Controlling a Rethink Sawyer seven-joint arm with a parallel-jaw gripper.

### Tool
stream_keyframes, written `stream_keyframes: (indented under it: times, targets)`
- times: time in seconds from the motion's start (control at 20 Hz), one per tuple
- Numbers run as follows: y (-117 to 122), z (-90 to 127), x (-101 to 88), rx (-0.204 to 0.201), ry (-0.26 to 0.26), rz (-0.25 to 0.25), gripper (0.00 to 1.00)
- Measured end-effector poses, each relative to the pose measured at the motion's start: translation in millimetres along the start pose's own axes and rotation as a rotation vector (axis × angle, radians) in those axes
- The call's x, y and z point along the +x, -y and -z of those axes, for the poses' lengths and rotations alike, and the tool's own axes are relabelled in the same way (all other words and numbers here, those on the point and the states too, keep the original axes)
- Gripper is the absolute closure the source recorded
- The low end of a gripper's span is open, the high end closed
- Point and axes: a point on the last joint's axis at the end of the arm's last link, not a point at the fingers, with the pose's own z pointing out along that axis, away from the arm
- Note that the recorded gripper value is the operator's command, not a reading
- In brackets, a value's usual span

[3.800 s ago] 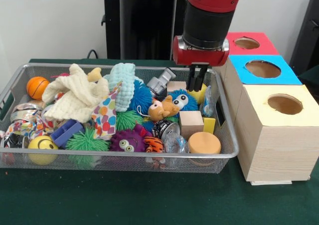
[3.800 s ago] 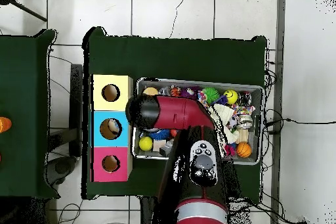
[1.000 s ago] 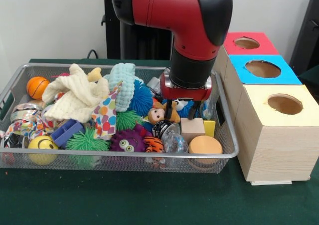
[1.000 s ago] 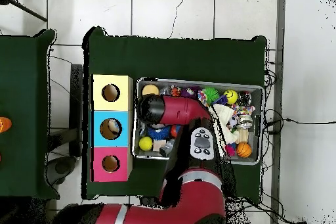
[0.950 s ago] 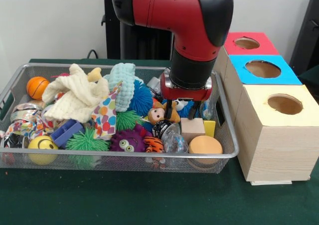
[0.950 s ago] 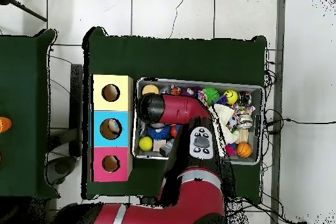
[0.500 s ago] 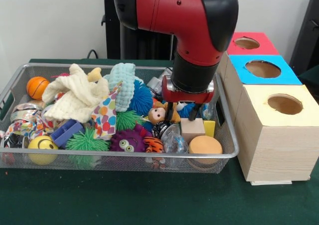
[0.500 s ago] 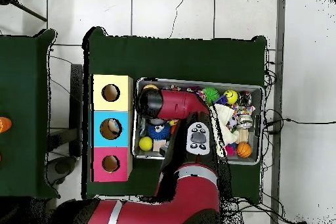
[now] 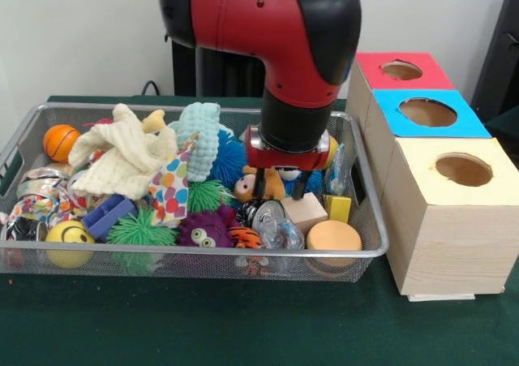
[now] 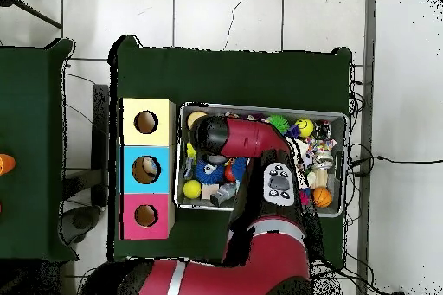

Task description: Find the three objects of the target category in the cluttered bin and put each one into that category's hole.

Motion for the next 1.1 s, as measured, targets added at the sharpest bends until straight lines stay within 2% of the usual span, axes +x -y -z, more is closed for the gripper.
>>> stream_keyframes:
  times: [0.15,0.3,0.45,0.65,0.85,0.95,1.05,1.1]
  targets:
    - [3,2,6.3,-0.004,-0.006,-0.007,0.0]
    - [0,14,15.1,-0.004,-0.008,-0.005,0.0]
    - [-5,39,23.5,0.0,0.0,0.0,0.0]
    - [-12,90,30.6,0.006,0.014,0.009,0.0]
    - [-16,141,28.5,0.009,0.039,0.013,0.0]
    - [-9,160,18.8,0.012,0.072,0.005,0.0]
    - [-4,161,13.2,0.01,0.081,-0.001,0.0]
    - [5,157,3.6,0.005,0.088,-0.012,0.0]
